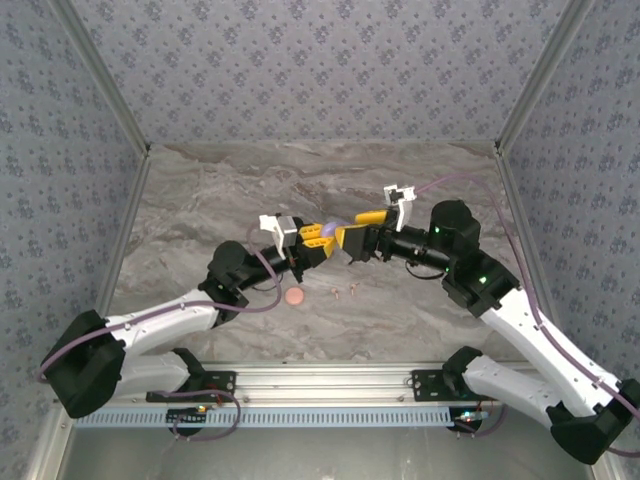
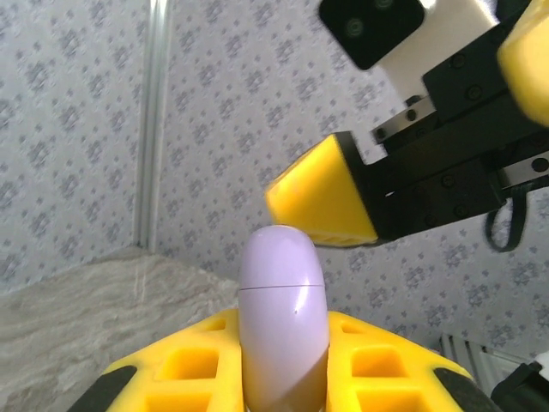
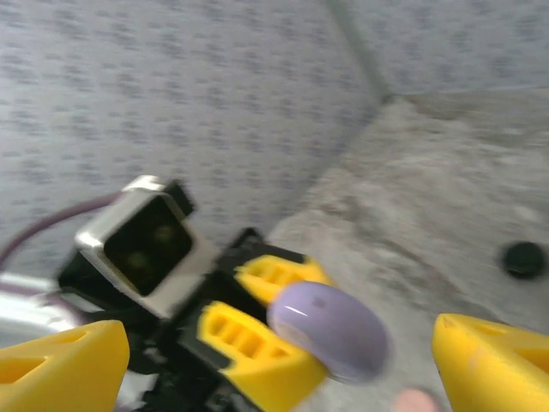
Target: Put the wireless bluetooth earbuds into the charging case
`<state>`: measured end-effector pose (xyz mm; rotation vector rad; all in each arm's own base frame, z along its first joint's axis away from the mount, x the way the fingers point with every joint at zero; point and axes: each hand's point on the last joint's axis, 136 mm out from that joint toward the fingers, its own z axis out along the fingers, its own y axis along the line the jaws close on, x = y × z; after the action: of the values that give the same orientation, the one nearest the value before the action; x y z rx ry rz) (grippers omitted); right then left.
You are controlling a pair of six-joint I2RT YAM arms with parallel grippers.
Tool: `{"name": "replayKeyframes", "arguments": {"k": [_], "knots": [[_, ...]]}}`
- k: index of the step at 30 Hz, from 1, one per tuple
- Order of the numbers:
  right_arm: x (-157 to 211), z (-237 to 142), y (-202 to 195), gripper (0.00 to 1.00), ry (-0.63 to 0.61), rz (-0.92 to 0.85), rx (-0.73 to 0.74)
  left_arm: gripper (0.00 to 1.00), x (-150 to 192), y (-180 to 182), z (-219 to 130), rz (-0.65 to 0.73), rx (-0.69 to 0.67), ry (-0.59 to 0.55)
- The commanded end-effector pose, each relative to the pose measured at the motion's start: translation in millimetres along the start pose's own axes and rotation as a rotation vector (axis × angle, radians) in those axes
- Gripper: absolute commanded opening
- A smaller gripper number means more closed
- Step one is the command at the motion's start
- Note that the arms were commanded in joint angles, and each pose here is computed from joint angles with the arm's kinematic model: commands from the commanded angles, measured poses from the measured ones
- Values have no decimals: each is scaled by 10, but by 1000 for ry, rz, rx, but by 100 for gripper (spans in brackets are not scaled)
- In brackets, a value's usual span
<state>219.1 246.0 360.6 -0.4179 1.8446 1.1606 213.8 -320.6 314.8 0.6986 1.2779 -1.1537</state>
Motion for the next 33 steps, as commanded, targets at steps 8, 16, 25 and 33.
{"name": "replayKeyframes", "arguments": {"k": [8, 16, 25, 33], "knots": [[371, -775, -1299, 100, -4, 11, 730, 0, 566, 1166, -404, -286, -568, 225], [501, -878, -1416, 100, -27, 76, 731, 0, 1196, 1769, -306, -481, -706, 397], [543, -884, -1405, 100, -5, 92, 716, 0, 1760, 2169, 144, -623, -740, 475], [582, -884, -1430, 100, 4, 95, 718, 0, 2073, 2284, 252, -723, -754, 497]]}}
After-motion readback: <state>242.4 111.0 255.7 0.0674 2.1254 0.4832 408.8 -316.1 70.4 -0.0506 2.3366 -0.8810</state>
